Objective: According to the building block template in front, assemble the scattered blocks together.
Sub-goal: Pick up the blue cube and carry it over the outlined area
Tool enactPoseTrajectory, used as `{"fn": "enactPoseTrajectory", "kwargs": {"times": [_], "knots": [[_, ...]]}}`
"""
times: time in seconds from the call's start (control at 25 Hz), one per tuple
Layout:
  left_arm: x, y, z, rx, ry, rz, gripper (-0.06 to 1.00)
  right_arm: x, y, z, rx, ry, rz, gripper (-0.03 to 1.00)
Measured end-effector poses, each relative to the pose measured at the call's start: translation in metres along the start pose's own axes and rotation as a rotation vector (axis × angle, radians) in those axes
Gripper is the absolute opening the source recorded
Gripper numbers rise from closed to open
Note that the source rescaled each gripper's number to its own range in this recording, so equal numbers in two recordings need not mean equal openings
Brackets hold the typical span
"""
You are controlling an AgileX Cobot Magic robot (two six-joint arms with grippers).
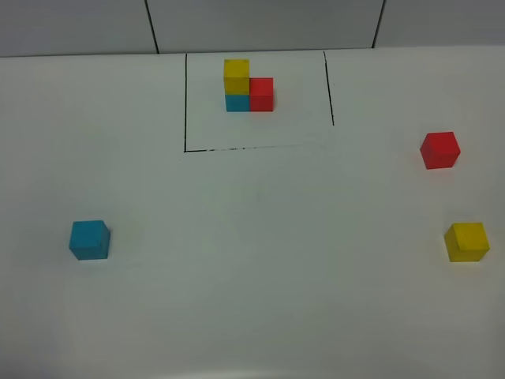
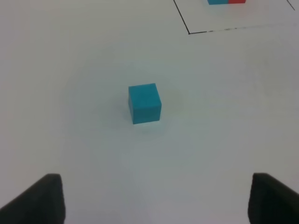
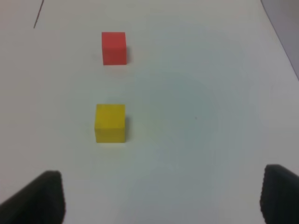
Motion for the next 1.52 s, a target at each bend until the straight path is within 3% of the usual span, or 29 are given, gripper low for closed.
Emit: {"fn": "enactPoseTrajectory", "kwargs": {"times": [0.28, 0.4, 1.0, 1.2, 1.36, 1.52], "knots": [[-0.012, 0.001, 0.004, -0.023, 0.002, -0.06, 0.99, 0.0, 0.0, 0.0, 0.0, 0.0, 0.0, 0.77], [-0.021, -0.008, 0.008, -0.018, 0.014, -0.028, 0.99, 0.0, 0.0, 0.0, 0.0, 0.0, 0.0, 0.77], [-0.087, -0.127, 0.046, 0.098, 0.102, 0.455, 0.99, 0.0, 0.0, 0.0, 0.001, 0.001, 0.0, 0.77], [-0.09, -0.177, 0.053, 0.141, 0.116, 0.607, 0.99, 0.0, 0.0, 0.0, 0.001, 0.001, 0.0, 0.77], [-0.082, -0.214, 0.043, 0.191, 0.101, 0.714, 0.99, 0.0, 0.0, 0.0, 0.001, 0.001, 0.0, 0.77], [-0.07, -0.242, 0.043, 0.165, 0.158, 0.804, 0.99, 0.0, 0.0, 0.0, 0.001, 0.001, 0.0, 0.77]]}}
Point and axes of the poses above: a point on each arm's last joint axis where the gripper is mounted, y pointing back along that axis away from the gripper, z along the wrist's bending axis when the last joint is at zero, x = y × z, the point moved 2 cm from there along -y, pointing out along that axis toward the gripper, and after that the axes turned 15 degrees about -y, right-handed, at the moved point
